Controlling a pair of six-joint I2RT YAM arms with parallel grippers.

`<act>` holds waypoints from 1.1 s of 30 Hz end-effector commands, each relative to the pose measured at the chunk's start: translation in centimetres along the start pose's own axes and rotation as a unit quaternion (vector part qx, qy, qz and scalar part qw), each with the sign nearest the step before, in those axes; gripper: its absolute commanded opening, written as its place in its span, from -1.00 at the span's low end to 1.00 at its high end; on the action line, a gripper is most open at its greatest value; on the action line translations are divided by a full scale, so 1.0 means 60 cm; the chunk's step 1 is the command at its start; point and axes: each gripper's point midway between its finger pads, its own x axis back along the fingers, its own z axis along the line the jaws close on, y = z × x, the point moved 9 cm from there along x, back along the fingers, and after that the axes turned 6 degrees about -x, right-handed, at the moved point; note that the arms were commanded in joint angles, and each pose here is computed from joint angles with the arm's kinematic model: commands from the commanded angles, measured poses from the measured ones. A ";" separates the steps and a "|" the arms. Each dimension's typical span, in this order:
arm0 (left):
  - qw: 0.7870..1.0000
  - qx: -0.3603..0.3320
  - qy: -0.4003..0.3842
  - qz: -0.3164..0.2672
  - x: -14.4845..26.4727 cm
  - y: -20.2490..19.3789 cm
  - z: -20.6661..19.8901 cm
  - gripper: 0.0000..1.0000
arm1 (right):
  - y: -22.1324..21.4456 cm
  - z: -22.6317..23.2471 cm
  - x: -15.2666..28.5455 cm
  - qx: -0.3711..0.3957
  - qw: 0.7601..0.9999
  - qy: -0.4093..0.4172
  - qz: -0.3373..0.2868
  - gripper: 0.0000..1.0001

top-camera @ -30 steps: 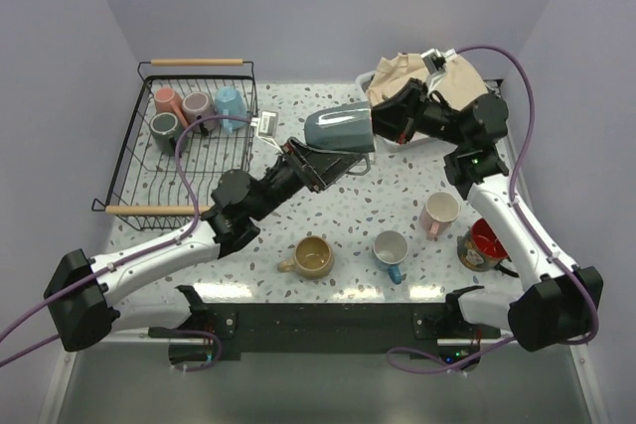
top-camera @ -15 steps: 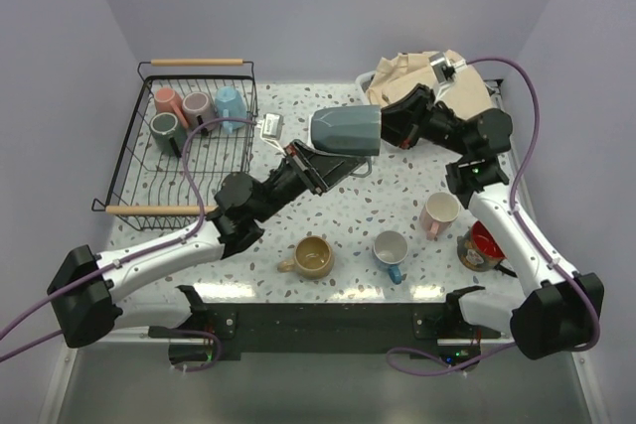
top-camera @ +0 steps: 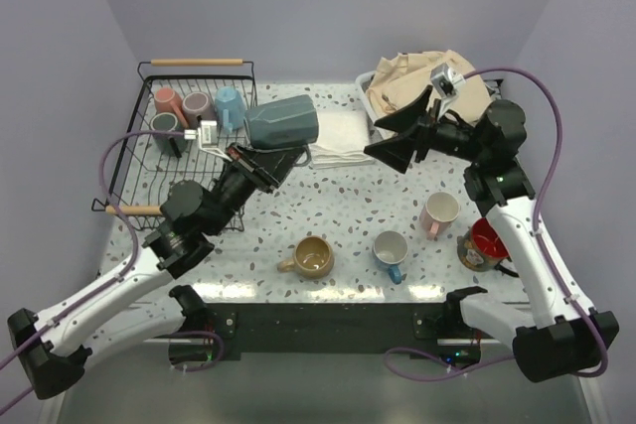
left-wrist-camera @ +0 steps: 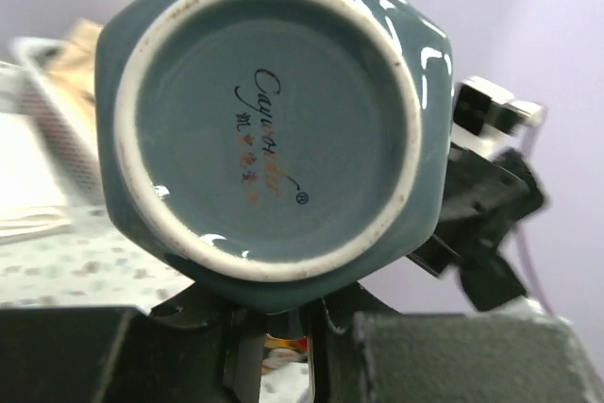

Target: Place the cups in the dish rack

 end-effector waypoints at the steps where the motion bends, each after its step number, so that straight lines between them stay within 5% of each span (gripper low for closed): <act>1: 0.986 -0.114 0.118 -0.020 0.007 0.068 0.034 -1.00 | -0.032 -0.008 0.026 0.070 0.996 -0.022 0.056 0.94; 11: 0.912 -0.262 0.314 0.000 -0.009 0.192 0.111 -1.00 | -0.165 -0.074 0.091 0.090 0.987 -0.066 0.119 0.98; 22: 0.858 -0.249 0.446 0.055 0.018 0.246 0.314 -1.00 | -0.154 -0.082 0.103 0.100 0.981 -0.115 0.118 0.98; 33: 0.808 -0.253 0.517 0.124 0.027 0.200 0.438 -1.00 | -0.151 -0.086 0.105 0.101 0.979 -0.134 0.119 0.98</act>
